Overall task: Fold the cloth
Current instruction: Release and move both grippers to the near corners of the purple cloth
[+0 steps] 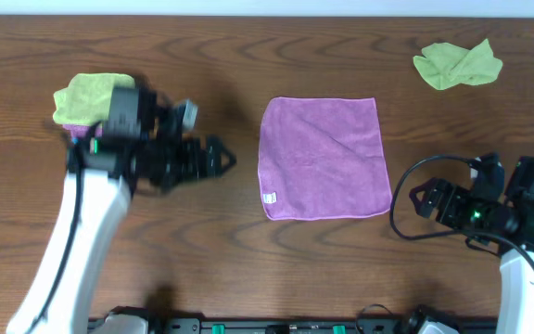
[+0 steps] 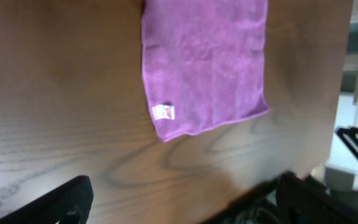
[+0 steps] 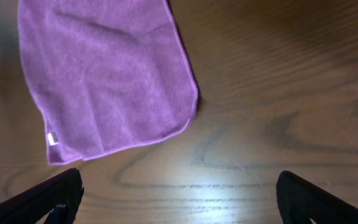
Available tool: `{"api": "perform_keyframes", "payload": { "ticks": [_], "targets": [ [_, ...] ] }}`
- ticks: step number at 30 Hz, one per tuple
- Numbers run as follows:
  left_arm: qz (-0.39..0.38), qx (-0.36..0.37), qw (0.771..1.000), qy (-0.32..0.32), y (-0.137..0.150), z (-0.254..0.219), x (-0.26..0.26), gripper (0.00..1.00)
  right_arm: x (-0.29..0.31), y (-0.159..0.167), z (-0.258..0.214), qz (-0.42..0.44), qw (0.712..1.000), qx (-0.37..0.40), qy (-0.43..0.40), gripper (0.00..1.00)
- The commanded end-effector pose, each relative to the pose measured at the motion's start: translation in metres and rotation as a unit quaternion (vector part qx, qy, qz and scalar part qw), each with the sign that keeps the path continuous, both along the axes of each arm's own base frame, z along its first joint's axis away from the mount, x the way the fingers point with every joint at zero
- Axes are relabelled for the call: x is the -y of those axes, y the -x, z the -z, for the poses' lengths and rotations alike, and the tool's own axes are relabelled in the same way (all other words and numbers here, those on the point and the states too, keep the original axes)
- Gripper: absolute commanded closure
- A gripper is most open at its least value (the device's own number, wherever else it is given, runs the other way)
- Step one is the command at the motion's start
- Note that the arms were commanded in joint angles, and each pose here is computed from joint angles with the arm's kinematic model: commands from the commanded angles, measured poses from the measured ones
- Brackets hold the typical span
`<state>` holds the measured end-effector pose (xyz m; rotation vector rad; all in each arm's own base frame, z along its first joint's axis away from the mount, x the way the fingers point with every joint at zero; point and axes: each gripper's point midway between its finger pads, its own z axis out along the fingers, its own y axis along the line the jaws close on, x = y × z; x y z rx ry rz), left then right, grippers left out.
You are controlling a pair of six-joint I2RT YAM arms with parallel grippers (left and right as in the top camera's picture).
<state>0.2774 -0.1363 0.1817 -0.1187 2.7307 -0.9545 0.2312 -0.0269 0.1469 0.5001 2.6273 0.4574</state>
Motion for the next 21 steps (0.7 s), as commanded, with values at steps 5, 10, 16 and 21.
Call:
{"api": "perform_keyframes", "payload": {
  "ticks": [5,10,16,21],
  "targets": [
    [-0.119,-0.012,0.990,0.073,0.057,0.027,-0.004,0.05,-0.012,0.002,-0.011,-0.031,0.999,0.022,-0.022,0.01],
    [-0.166,-0.041,0.979,0.108,0.072,0.054,-0.002,0.05,-0.013,0.004,-0.010,-0.031,0.999,0.017,-0.026,0.01],
    [-0.244,-0.079,0.957,0.137,0.058,0.065,-0.005,0.04,-0.014,0.004,-0.010,0.015,0.999,0.002,-0.053,0.01],
    [-0.272,-0.073,0.950,0.131,0.050,0.066,-0.011,0.05,-0.018,0.007,-0.008,0.026,0.997,-0.013,-0.073,0.01]
  ]
}}
